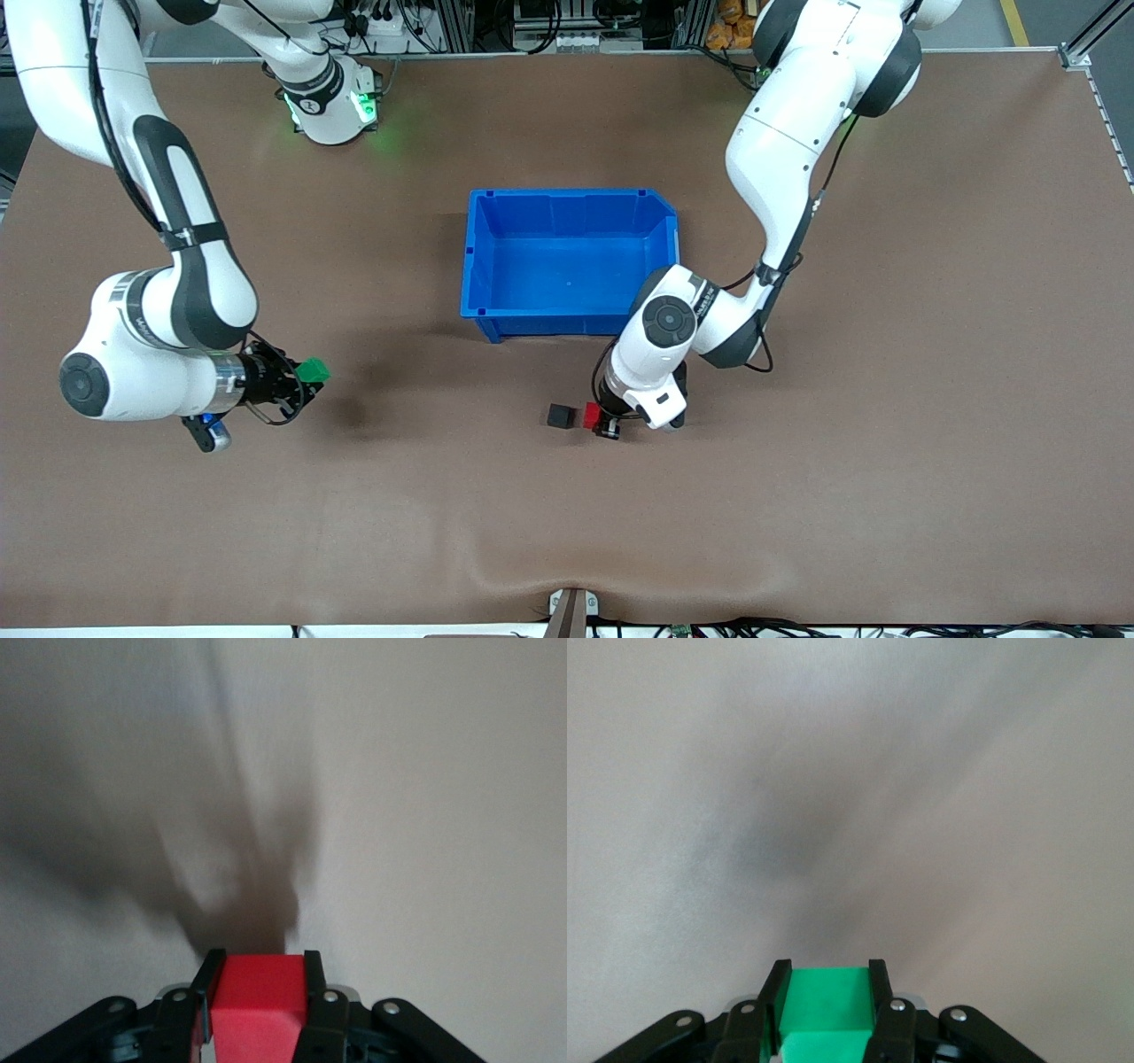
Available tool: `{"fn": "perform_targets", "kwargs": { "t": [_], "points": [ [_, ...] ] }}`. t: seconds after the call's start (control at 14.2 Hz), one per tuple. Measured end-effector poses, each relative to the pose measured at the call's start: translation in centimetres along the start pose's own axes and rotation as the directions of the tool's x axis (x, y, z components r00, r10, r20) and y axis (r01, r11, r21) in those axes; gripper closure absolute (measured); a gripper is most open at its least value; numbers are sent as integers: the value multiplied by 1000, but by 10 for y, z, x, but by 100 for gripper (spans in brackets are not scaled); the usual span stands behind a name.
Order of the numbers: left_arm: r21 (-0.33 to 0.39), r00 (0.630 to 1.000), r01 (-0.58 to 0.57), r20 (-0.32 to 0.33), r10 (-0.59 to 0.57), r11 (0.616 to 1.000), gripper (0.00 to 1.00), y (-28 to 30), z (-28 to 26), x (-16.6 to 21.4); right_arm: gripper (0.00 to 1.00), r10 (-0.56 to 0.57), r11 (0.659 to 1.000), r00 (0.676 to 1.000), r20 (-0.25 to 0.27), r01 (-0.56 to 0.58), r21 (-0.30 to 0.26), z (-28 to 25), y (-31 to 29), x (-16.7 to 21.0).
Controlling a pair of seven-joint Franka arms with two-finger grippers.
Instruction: Attach green and red cubes to black cube
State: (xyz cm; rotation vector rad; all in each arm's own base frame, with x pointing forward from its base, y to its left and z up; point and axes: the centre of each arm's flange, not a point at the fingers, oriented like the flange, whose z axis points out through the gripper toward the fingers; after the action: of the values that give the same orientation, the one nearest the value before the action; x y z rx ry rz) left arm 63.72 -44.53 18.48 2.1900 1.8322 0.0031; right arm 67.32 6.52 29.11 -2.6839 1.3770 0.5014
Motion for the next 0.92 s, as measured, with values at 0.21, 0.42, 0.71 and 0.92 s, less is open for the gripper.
{"fn": "perform_targets", "kwargs": {
  "t": [0.21,0.42,0.71,0.92],
  "points": [
    [-18,1000,-4,10,4,1000,60,-3,5,-6,60,58,998,998,6,-58,5,2,-13,-19],
    [-43,1000,-3,21,4,999,60,-4,11,-7,60,94,995,996,10,-94,15,3,-26,-39],
    [-57,1000,-8,26,10,998,60,-5,13,-11,60,155,988,988,3,-155,26,9,-39,-58],
    [-56,1000,-11,26,12,998,44,-7,14,-13,60,233,971,973,-8,-232,53,16,-54,-76]
  ]
}}
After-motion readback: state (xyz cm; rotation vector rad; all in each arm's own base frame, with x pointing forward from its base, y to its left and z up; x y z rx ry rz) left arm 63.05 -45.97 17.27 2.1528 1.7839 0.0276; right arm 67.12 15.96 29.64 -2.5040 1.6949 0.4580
